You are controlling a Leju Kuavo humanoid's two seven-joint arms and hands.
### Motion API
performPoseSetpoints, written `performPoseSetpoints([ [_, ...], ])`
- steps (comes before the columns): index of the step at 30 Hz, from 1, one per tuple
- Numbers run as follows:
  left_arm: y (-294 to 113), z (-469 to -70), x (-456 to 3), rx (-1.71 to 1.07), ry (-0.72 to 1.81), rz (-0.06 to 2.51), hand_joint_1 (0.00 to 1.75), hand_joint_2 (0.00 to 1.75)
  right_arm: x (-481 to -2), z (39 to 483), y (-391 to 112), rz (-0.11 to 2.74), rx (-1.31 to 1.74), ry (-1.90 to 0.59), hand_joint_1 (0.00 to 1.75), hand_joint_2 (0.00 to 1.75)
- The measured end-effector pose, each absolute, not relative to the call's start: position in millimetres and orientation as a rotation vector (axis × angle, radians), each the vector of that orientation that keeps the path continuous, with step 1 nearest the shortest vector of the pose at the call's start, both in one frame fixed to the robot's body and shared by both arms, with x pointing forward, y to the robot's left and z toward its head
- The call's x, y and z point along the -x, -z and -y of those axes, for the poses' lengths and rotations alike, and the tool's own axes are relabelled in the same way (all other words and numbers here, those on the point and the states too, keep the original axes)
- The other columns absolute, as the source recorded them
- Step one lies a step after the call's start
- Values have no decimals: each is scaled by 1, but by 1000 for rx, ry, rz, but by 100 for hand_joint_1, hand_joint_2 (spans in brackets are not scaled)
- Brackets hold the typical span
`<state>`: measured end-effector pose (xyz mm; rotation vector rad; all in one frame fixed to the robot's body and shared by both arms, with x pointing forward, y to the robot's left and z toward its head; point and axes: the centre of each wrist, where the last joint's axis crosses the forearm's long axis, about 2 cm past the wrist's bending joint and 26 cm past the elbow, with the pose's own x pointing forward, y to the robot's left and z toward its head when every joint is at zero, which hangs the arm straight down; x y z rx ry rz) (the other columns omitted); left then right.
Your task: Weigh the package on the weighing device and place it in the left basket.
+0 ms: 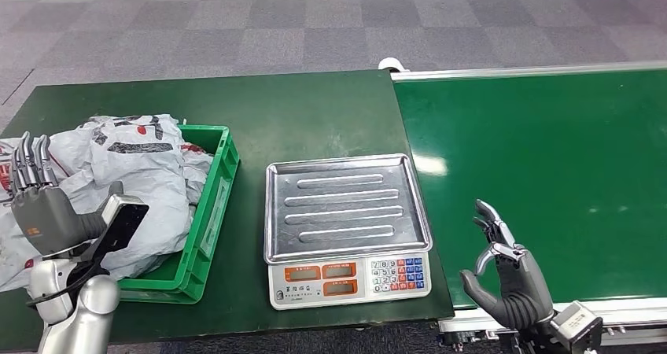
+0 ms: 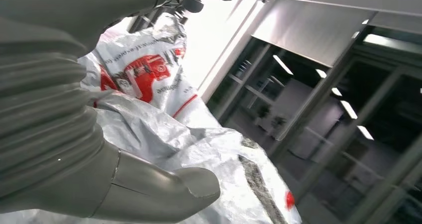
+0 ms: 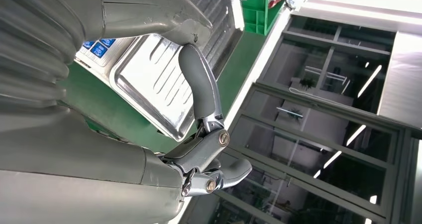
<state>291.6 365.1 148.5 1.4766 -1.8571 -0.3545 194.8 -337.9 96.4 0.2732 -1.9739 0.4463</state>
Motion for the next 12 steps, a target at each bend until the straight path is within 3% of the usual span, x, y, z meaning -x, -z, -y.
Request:
performPoseSetpoints([
  [7, -151, -335, -292, -1287, 199, 2154, 0, 175, -198, 337, -94, 1980, -288, -427, 0, 175],
  [12, -156, -263, -306, -505, -39, 2321, 0, 175, -214, 338, -94, 2059, -358, -316, 0, 175],
])
